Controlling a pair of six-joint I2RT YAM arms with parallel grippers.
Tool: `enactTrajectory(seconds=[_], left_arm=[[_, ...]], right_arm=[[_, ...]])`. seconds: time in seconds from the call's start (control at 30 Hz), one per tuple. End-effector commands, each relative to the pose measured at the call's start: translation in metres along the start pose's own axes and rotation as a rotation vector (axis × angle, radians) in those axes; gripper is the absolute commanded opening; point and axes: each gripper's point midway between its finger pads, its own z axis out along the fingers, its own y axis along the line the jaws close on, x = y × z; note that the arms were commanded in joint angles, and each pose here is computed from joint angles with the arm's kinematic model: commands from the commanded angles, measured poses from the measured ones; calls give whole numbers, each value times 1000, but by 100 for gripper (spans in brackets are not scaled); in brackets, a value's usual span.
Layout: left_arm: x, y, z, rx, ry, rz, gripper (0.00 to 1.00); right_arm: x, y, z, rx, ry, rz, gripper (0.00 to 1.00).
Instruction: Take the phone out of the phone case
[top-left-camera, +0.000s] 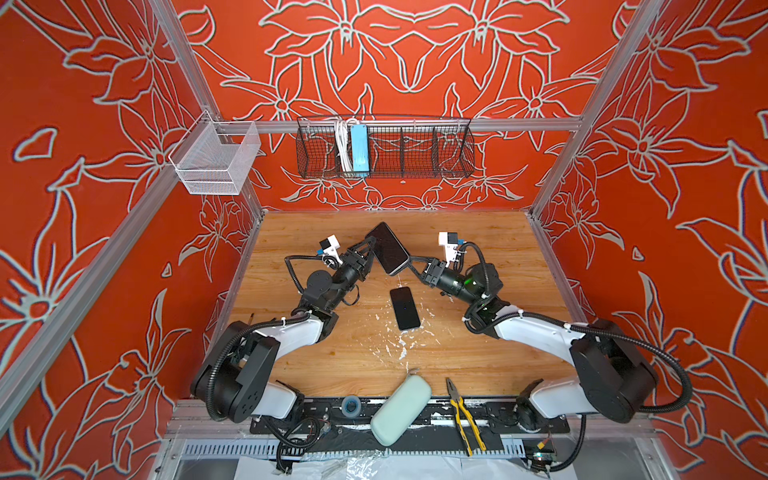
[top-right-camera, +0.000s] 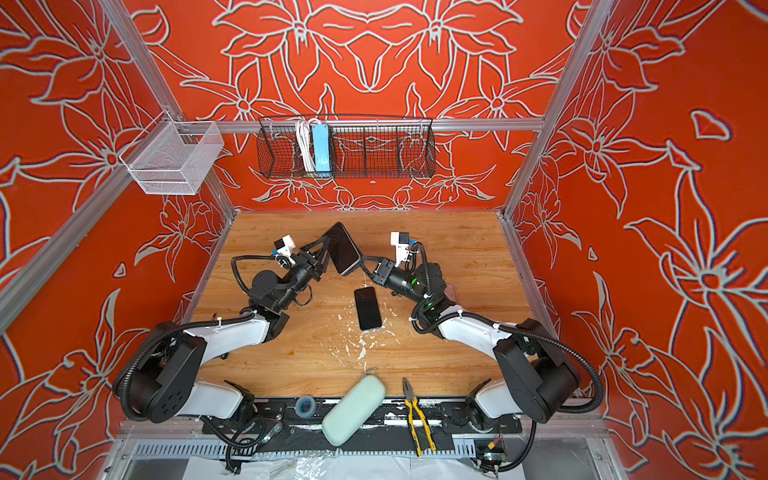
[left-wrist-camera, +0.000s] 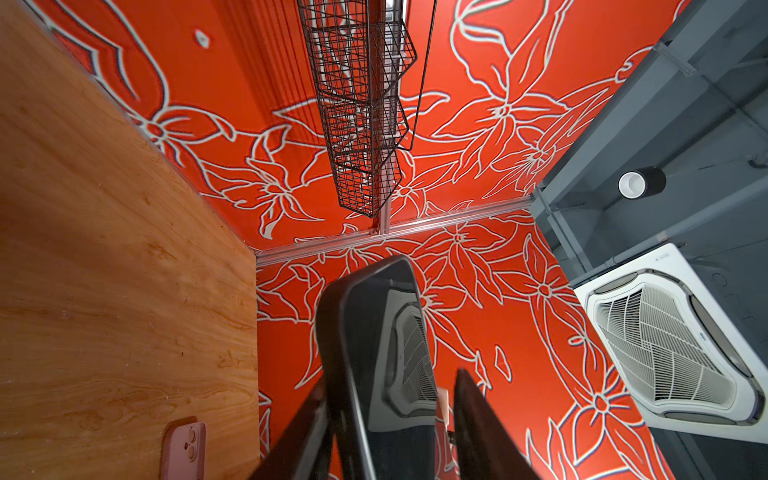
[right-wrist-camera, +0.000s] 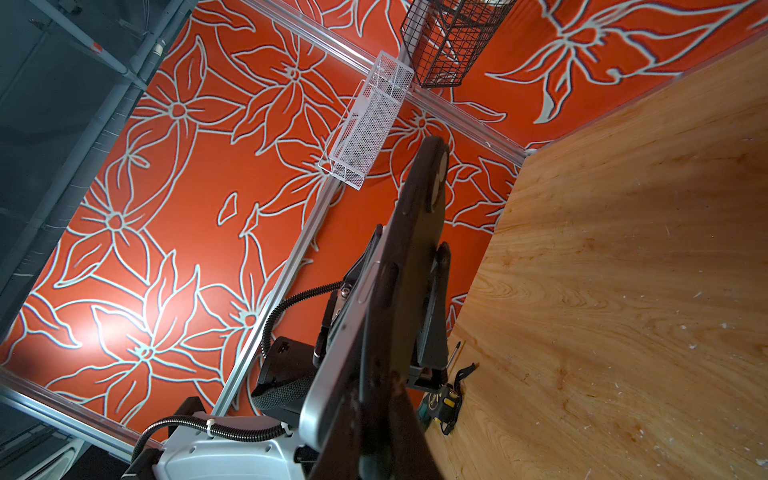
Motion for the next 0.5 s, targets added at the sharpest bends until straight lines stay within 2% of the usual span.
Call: enactTrajectory(seconds=[0.0,0.47], left_arm=[[2,-13,-2,39,8,19,49],[4,-10,-3,29,13,18,56]], right_arm=[[-13,24,-1,-96,-58,-16,5],[-18,25,-1,-128,-83,7,4]])
